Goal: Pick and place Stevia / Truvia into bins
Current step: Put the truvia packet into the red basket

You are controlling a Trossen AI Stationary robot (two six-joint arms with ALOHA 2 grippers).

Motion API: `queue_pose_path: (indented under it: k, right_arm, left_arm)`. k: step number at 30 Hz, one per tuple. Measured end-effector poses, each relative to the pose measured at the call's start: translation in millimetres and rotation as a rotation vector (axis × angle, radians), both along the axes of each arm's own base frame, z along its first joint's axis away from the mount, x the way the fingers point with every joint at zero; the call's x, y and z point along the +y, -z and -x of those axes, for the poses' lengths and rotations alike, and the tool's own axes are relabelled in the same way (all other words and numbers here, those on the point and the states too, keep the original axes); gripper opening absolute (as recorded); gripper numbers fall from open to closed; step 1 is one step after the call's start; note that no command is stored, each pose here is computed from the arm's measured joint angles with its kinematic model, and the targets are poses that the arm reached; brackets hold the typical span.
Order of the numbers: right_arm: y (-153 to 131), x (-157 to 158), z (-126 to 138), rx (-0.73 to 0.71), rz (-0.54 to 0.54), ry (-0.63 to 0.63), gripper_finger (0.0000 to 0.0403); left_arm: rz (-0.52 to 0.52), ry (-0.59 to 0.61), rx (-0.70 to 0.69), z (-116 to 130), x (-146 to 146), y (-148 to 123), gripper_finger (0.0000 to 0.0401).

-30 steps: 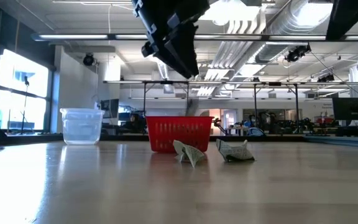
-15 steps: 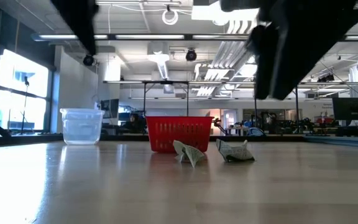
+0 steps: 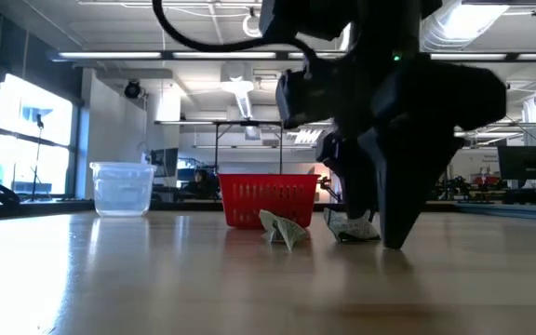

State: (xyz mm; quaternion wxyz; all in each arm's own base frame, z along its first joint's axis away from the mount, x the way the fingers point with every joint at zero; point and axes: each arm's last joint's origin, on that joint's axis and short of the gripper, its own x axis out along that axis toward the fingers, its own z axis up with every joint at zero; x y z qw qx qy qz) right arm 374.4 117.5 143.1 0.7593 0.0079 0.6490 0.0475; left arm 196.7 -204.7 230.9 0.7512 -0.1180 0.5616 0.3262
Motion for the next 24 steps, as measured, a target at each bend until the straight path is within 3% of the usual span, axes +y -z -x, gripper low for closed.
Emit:
queue_pose_path:
  k: [5, 13, 16, 19, 22, 24]
  right_arm:
    - [2, -7, -3, 0.0, 0.009, 0.024, 0.0219]
    - [-2, -5, -2, 0.027, -0.051, 0.129, 0.0018]
    - [-27, 1, -7, -0.025, -0.026, 0.181, 0.0021]
    - [-80, 0, -14, -0.184, 0.033, 0.222, 0.0023]
    - [-115, -19, -19, -0.257, 0.113, 0.28, 0.0007]
    - [-121, -43, -26, -0.258, 0.099, 0.323, 0.0013]
  left_arm:
    - [0.014, -0.016, 0.008, 3, -2, 2, 0.0234]
    - [-0.025, -0.011, 0.028, 7, 3, -2, 0.0234]
    - [-0.025, 0.009, 0.024, 6, 3, -3, 0.0234]
    - [-0.022, 0.003, 0.004, 2, 5, -3, 0.0234]
    - [0.007, 0.019, -0.031, -5, 7, 0, 0.0234]
    - [0.07, 0.074, -0.059, -13, 10, 6, 0.0234]
